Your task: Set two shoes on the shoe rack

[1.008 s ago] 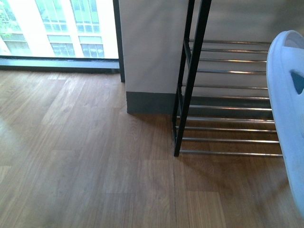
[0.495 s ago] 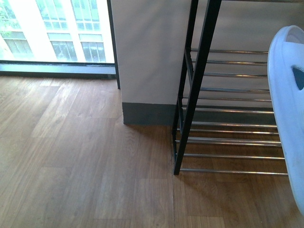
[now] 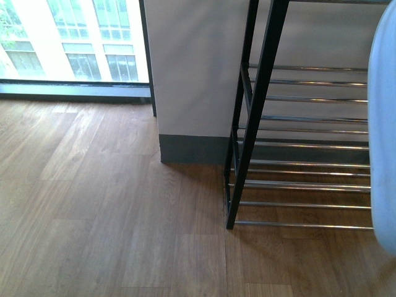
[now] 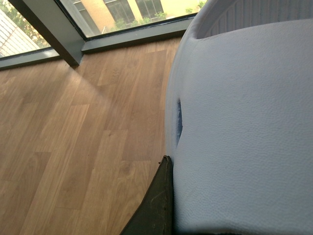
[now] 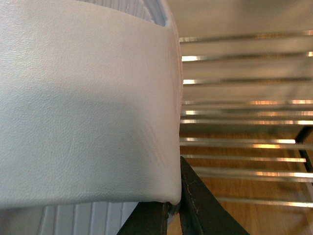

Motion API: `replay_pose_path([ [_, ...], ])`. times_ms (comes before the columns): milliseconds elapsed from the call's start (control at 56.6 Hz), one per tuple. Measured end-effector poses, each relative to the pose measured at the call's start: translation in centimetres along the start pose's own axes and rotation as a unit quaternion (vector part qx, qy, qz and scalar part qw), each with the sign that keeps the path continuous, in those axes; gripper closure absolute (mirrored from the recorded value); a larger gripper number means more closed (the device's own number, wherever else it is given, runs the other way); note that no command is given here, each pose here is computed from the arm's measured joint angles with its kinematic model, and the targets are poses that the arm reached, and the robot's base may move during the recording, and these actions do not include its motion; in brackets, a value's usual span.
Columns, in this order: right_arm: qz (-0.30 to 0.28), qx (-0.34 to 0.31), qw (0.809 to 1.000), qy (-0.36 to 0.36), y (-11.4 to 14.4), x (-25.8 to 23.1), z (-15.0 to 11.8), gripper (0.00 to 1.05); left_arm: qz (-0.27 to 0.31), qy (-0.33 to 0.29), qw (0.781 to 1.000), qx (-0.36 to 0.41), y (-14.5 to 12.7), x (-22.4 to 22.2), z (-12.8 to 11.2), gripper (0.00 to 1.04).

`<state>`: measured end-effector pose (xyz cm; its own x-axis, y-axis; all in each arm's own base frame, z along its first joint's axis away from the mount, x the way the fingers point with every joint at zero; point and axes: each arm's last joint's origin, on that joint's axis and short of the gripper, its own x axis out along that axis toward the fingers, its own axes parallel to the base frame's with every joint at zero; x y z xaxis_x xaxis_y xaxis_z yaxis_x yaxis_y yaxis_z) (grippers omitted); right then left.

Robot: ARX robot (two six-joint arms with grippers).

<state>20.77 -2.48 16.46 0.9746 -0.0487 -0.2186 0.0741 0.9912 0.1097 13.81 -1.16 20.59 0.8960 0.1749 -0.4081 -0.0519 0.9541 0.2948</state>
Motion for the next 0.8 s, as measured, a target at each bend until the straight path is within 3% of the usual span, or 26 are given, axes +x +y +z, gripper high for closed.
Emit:
replay_pose_path([
  [265,0.045,-0.006,0.999,-0.013,0.7,-1.1,4.2,1.03,0.0,0.0,1.0,0.0,0.0,0.0,0.0,1.03],
  [513,0.043,-0.052,0.997,-0.045,2.9,1.3,12.4,1.03,0.0,0.0,1.0,0.0,0.0,0.0,0.0,1.03],
  [796,-0.001,-0.121,0.992,0.038,3.8,8.4,17.2,1.03,0.0,0.0,1.0,0.0,0.0,0.0,0.0,1.03],
])
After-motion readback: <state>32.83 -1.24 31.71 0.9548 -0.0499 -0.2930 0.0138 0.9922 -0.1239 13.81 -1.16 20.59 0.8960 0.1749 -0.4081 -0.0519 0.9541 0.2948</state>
